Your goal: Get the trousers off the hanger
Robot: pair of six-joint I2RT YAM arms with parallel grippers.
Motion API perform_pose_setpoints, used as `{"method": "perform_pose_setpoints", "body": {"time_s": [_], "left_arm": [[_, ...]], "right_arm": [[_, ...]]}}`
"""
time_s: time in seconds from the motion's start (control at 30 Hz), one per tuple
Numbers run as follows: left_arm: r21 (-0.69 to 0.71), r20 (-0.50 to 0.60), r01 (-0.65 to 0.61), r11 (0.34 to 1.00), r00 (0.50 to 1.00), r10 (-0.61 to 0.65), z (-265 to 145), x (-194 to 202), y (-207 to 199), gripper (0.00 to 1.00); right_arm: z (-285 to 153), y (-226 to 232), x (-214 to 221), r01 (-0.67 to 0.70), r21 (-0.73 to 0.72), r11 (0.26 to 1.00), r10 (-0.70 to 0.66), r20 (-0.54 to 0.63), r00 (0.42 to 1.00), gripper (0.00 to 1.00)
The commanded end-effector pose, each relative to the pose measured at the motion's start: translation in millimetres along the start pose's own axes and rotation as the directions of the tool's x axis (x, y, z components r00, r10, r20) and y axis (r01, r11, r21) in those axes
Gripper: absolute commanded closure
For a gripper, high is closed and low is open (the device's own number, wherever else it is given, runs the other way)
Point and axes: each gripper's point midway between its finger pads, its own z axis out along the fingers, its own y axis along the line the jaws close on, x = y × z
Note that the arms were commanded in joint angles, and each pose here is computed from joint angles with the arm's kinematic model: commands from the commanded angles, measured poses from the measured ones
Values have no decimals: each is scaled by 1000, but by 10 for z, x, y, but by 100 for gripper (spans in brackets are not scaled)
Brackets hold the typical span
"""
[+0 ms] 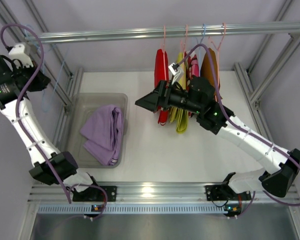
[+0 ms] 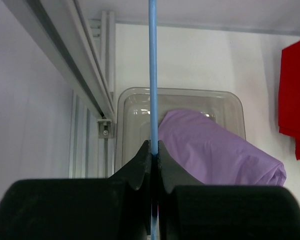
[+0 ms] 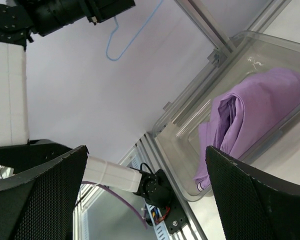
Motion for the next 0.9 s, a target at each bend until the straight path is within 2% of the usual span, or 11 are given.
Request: {"method": "perform_pose_setpoints", "body": {"time_s": [0.0,0.23,0.37,0.47,0.57,0.63,0.7,0.73,0.8,0.83,0.87], "left_arm": [[87,13,-63,994,998,62,23,-73,-90,100],[63,-18,-51,997,998,53,214,7,88,100],[24,-34,-50,998,998,50,240,133,155,93],[9,-29,-62,998,998,63,230,144,169,91],[-10,-23,-55,998,998,54,245,139,205,95],[-12,-12,-50,999,999,50,261,102,216,90],[1,-7,-48,999,999,48,249,102,180,71],[10,-5,-56,998,998,56,237,117,160,46],[18,32,-86,996,996,86,114,89,50,14],[25,25,-86,996,996,86,120,168,33,2],[23,37,-93,995,995,92,61,148,-8,1]], "right_arm": [[-102,213,-224,60,-78,995,-54,76,996,0],[-90,185,-215,60,-74,995,-55,72,996,1],[-117,172,-225,78,-62,995,-73,80,994,1],[-120,141,-228,84,-52,995,-80,78,994,1],[-119,135,-254,91,-49,995,-87,83,993,1],[-115,139,-272,96,-49,994,-91,86,992,0],[-111,141,-288,99,-48,994,-95,88,992,1],[-113,151,-302,104,-50,993,-99,93,991,0],[-150,156,-311,114,-41,993,-110,96,989,0],[-162,125,-314,118,-24,993,-115,98,989,0],[-199,144,-340,136,-21,990,-133,109,985,1]]}}
